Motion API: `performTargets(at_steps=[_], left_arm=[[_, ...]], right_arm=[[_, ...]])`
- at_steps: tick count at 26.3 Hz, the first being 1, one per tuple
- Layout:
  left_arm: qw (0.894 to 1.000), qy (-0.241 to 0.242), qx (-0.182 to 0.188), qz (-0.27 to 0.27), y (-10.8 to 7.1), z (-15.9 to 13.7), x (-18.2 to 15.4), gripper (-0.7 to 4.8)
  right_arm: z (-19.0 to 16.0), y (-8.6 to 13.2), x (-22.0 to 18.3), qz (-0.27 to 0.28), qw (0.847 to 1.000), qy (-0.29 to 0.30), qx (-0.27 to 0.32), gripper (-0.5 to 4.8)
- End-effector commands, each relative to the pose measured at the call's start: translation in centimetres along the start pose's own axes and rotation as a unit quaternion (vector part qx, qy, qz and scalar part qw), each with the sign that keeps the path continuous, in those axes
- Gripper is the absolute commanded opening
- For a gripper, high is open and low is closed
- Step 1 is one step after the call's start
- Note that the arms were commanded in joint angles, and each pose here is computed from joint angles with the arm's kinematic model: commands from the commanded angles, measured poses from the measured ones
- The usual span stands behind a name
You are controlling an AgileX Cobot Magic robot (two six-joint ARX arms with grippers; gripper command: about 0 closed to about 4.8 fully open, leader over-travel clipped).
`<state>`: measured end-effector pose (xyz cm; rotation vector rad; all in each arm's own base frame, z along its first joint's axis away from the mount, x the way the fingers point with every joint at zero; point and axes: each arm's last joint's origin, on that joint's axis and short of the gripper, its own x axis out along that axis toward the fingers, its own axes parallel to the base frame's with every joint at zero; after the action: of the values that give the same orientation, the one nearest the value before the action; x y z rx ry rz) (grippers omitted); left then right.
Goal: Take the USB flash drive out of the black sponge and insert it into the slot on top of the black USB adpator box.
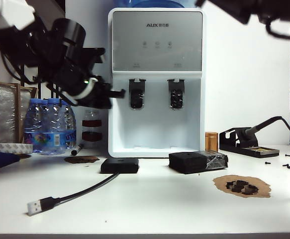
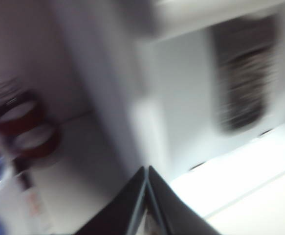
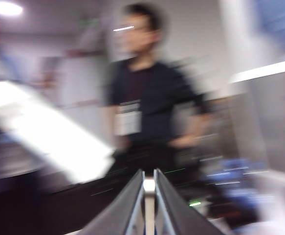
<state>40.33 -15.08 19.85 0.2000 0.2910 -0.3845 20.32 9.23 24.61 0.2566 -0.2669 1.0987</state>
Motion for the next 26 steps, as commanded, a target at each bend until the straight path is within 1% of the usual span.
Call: performTargets(at_steps=[1,4,5,6,8,9,10,11,12,13,14,15,16,17,18,20,22,24,26], left_arm=[[0.998,0.029,-0.02,0.05,3.0,0.6,-1.4,-0.04],[0.994,0.061,-0.034,0.079,5.4,0.5,-2.6,-0.04],[0.993,0.078,-0.039,0.08,6.0,0.2,-3.0,-0.04],[0.993,0.09,-0.044,0.06,6.4,-0.2,-3.3,-0.04],[0.992,0.111,-0.053,-0.021,6.4,-0.8,-3.9,-0.04],[0.987,0.12,-0.057,-0.087,6.5,-1.2,-4.6,-0.04],[0.984,0.125,-0.055,-0.113,6.6,-1.3,-4.9,-0.04],[0.976,0.128,-0.047,-0.167,6.9,-1.4,-5.8,-0.04],[0.972,0.128,-0.047,-0.193,7.2,-1.4,-6.3,-0.04],[0.964,0.12,-0.051,-0.232,8.1,-1.4,-7.3,-0.04],[0.96,0.117,-0.049,-0.25,8.5,-1.3,-7.9,-0.04],[0.955,0.109,-0.037,-0.272,9.4,-1.3,-8.9,-0.04],[0.955,0.107,-0.023,-0.275,10.0,-1.4,-9.6,-0.04],[0.955,0.107,0.0,-0.277,10.9,-1.7,-10.6,-0.04],[0.951,0.106,0.015,-0.29,11.6,-2.0,-11.5,-0.04],[0.939,0.102,0.017,-0.329,12.5,-2.9,-12.9,-0.04],[0.926,0.107,0.043,-0.36,12.3,-3.7,-13.9,-0.04],[0.911,0.104,0.075,-0.393,11.8,-4.2,-14.5,-0.04],[0.902,0.098,0.086,-0.412,11.5,-4.5,-14.9,-0.04]], right_arm=[[0.8,0.3,0.9,0.126,0.99,0.056,0.043,-0.02],[1.0,-1.1,2.9,0.159,0.979,0.121,0.046,-0.02],[1.1,-2.1,3.9,0.156,0.978,0.135,0.03,-0.02],[1.2,-3.0,5.0,0.157,0.977,0.141,0.007,-0.02],[1.0,-4.3,6.4,0.157,0.977,0.142,-0.019,-0.02],[0.6,-5.2,7.3,0.15,0.978,0.142,-0.032,-0.02],[0.3,-5.6,7.6,0.151,0.977,0.144,-0.036,-0.02],[-0.7,-6.5,8.4,0.154,0.976,0.15,-0.033,-0.02],[-1.4,-6.8,9.0,0.16,0.974,0.155,-0.026,-0.02],[-2.7,-7.2,9.9,0.189,0.968,0.165,-0.018,-0.02],[-3.4,-7.4,10.4,0.197,0.965,0.173,-0.008,-0.02],[-4.8,-7.6,11.3,0.204,0.96,0.192,0.009,-0.02],[-5.7,-7.8,11.8,0.208,0.956,0.205,0.018,-0.02],[-6.8,-8.4,12.5,0.212,0.952,0.222,0.016,-0.02],[-7.4,-9.0,13.0,0.21,0.949,0.234,0.011,-0.02],[-8.3,-10.0,13.8,0.185,0.946,0.267,-0.006,-0.02],[-9.1,-10.7,14.1,0.167,0.937,0.303,-0.039,-0.02],[-10.1,-11.1,14.1,0.169,0.925,0.334,-0.065,-0.02],[-11.3,-11.3,13.9,0.176,0.92,0.341,-0.082,-0.02]])
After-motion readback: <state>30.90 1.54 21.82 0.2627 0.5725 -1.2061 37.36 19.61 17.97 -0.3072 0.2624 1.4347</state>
